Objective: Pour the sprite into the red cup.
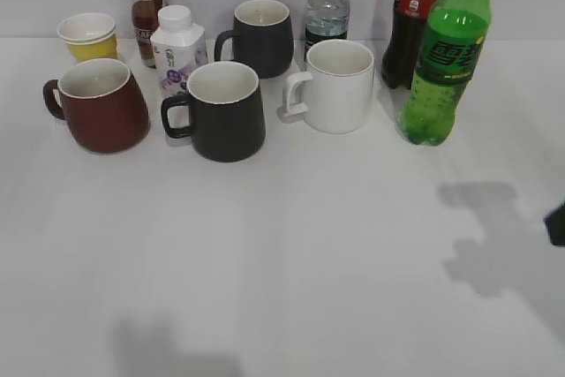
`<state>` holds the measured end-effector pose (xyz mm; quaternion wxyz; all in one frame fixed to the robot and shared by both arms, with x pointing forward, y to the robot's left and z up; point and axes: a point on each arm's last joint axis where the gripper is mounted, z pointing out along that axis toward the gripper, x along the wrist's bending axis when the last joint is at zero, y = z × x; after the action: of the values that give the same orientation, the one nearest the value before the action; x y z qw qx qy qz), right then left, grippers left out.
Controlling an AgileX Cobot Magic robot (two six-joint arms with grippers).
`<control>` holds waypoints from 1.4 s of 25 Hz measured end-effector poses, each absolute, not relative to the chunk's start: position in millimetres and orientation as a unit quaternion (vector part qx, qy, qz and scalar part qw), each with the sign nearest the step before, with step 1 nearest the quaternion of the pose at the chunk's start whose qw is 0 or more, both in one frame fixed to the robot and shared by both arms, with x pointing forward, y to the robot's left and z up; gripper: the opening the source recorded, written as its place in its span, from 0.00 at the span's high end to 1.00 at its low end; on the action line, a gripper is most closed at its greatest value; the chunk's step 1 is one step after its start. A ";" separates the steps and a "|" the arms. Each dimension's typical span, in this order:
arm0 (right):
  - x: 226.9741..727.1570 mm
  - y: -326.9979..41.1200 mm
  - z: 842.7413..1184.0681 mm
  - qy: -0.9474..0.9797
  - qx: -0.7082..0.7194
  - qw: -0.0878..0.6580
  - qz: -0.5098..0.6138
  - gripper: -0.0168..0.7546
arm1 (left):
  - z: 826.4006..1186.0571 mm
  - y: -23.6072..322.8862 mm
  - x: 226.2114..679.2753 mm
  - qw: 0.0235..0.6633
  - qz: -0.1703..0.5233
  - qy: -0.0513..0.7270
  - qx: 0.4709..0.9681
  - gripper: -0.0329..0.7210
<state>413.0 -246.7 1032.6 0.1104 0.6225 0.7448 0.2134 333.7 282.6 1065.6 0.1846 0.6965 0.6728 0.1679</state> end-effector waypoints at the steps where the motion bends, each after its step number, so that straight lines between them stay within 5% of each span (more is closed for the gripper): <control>1: 402.8 -248.8 1037.2 0.747 0.620 0.110 0.216 0.22 | 1067.4 286.0 323.2 0.192 0.175 0.665 0.700 0.60; 13: 289.6 -281.3 1049.2 0.736 0.578 0.195 0.293 0.22 | 1060.2 311.1 223.2 0.380 0.290 0.547 0.687 0.60; 21: 248.9 -294.3 1056.6 0.697 0.538 0.282 0.381 0.22 | 1060.7 310.2 225.1 0.409 0.311 0.530 0.674 0.63; 35: 247.5 -292.6 1052.6 0.711 0.513 0.288 0.385 0.22 | 1057.1 308.3 232.2 0.420 0.324 0.522 0.668 0.63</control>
<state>247.5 -292.6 1052.6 0.2885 0.5131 0.7108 0.3850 232.2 308.3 1057.1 0.4201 0.6678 0.5224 0.3236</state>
